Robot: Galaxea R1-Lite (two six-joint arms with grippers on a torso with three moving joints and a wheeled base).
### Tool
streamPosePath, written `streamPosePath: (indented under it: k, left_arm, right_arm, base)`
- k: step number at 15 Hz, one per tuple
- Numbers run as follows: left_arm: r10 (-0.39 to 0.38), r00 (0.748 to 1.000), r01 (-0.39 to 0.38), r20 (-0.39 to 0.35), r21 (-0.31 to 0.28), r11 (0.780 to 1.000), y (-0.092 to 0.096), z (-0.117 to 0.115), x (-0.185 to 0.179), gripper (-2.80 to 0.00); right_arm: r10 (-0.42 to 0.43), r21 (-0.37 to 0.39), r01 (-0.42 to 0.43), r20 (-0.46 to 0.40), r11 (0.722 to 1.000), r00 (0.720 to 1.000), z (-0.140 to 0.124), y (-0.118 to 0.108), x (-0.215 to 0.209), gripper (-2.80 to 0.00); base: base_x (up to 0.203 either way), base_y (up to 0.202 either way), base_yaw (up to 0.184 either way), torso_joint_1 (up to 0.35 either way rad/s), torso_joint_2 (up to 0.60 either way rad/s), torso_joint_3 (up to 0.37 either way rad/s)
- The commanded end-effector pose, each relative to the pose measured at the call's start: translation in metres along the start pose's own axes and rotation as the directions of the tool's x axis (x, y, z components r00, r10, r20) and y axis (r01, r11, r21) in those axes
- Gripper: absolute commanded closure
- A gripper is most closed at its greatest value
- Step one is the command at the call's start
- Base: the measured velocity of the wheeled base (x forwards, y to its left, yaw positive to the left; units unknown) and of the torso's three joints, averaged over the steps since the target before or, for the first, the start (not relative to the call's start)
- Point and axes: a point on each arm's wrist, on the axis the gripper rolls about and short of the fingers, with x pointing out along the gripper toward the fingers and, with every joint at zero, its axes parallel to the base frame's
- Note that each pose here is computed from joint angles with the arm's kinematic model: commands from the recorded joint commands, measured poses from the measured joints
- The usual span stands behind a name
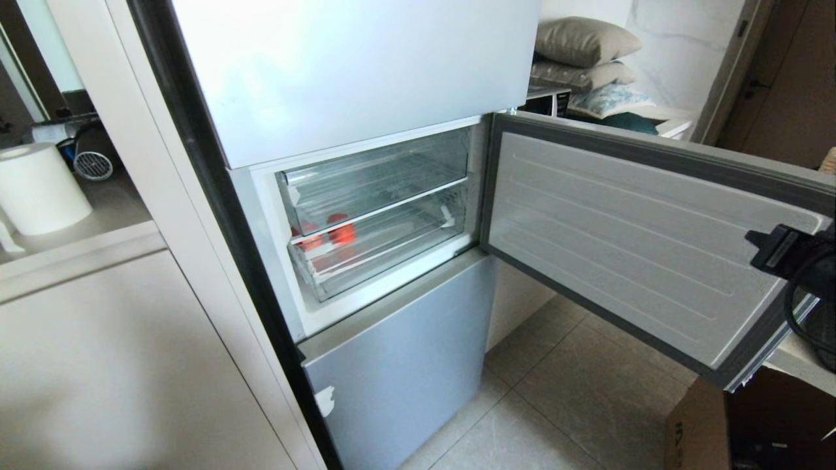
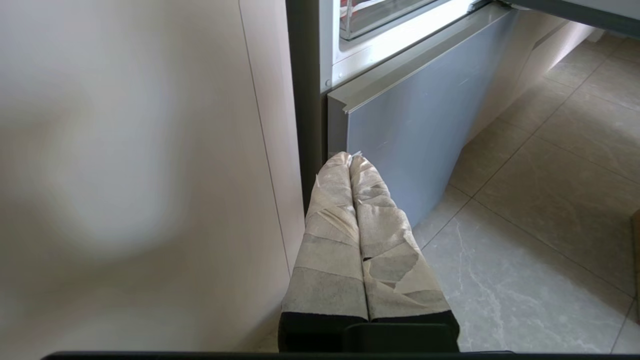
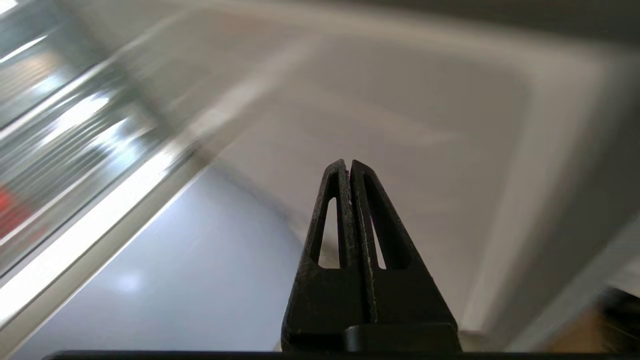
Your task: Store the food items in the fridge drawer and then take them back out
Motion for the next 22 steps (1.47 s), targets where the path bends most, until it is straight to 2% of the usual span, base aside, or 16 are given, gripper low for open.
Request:
streamPosePath:
  k: [1, 4, 5, 7, 10, 14, 17, 20, 21, 22]
  left_arm:
    - [0.001, 1.0, -0.001, -0.001, -0.001, 1.0, 0.0, 0.0, 0.0, 0.0]
    - [0.001, 1.0, -0.001, -0.001, -0.001, 1.0, 0.0, 0.0, 0.0, 0.0]
    - [0.001, 1.0, -0.001, -0.001, -0.001, 1.0, 0.0, 0.0, 0.0, 0.0]
    - [0.001, 1.0, -0.001, -0.001, -0.001, 1.0, 0.0, 0.0, 0.0, 0.0]
    - [0.001, 1.0, -0.001, -0.001, -0.001, 1.0, 0.0, 0.0, 0.0, 0.0]
    - [0.001, 1.0, -0.001, -0.001, -0.001, 1.0, 0.0, 0.0, 0.0, 0.0]
    - [0.001, 1.0, -0.001, -0.001, -0.001, 1.0, 0.0, 0.0, 0.0, 0.0]
    - [0.001, 1.0, -0.001, 0.0, -0.001, 1.0, 0.0, 0.0, 0.0, 0.0]
    - [0.001, 1.0, -0.001, 0.001, -0.002, 1.0, 0.0, 0.0, 0.0, 0.0]
    - [0.001, 1.0, -0.001, 0.0, -0.002, 1.0, 0.0, 0.0, 0.0, 0.0]
  right_arm:
    - [0.098, -0.003, -0.098, -0.045, 0.995, 0.994, -0.008, 0.012, 0.004, 0.0]
    - [0.095, -0.004, -0.096, -0.109, 0.995, 0.99, -0.026, 0.013, 0.006, 0.0]
    - [0.069, -0.046, -0.075, -0.114, 0.996, 0.991, -0.029, 0.013, 0.004, 0.0]
    - [-0.009, -0.099, -0.001, -0.097, 0.995, 0.995, -0.032, 0.018, 0.004, 0.0]
    - [0.0, -0.1, -0.008, -0.083, 0.995, 0.997, -0.032, 0.019, -0.015, 0.0]
    - [0.113, -0.138, -0.11, 0.01, 0.984, 0.994, -0.032, 0.027, -0.091, 0.0]
    - [0.164, -0.217, -0.147, 0.062, 0.965, 0.984, -0.06, 0.013, -0.154, 0.0]
    - [0.203, -0.275, -0.151, 0.17, 0.949, 0.964, -0.084, -0.005, -0.213, 0.0]
    - [0.204, -0.298, -0.141, 0.194, 0.944, 0.959, -0.093, -0.011, -0.227, 0.0]
    - [0.182, -0.321, -0.119, 0.177, 0.94, 0.967, -0.105, -0.016, -0.235, 0.0]
  base:
    - [0.0, 0.0, 0.0, 0.0, 0.0, 0.0]
    - [0.0, 0.0, 0.0, 0.0, 0.0, 0.0]
    - [0.0, 0.0, 0.0, 0.0, 0.0, 0.0]
    - [0.0, 0.0, 0.0, 0.0, 0.0, 0.0]
    - [0.0, 0.0, 0.0, 0.0, 0.0, 0.0]
    - [0.0, 0.0, 0.0, 0.0, 0.0, 0.0]
    - [0.0, 0.0, 0.0, 0.0, 0.0, 0.0]
    - [0.0, 0.0, 0.0, 0.0, 0.0, 0.0]
    - [0.0, 0.0, 0.0, 0.0, 0.0, 0.0]
    - [0.0, 0.0, 0.0, 0.0, 0.0, 0.0]
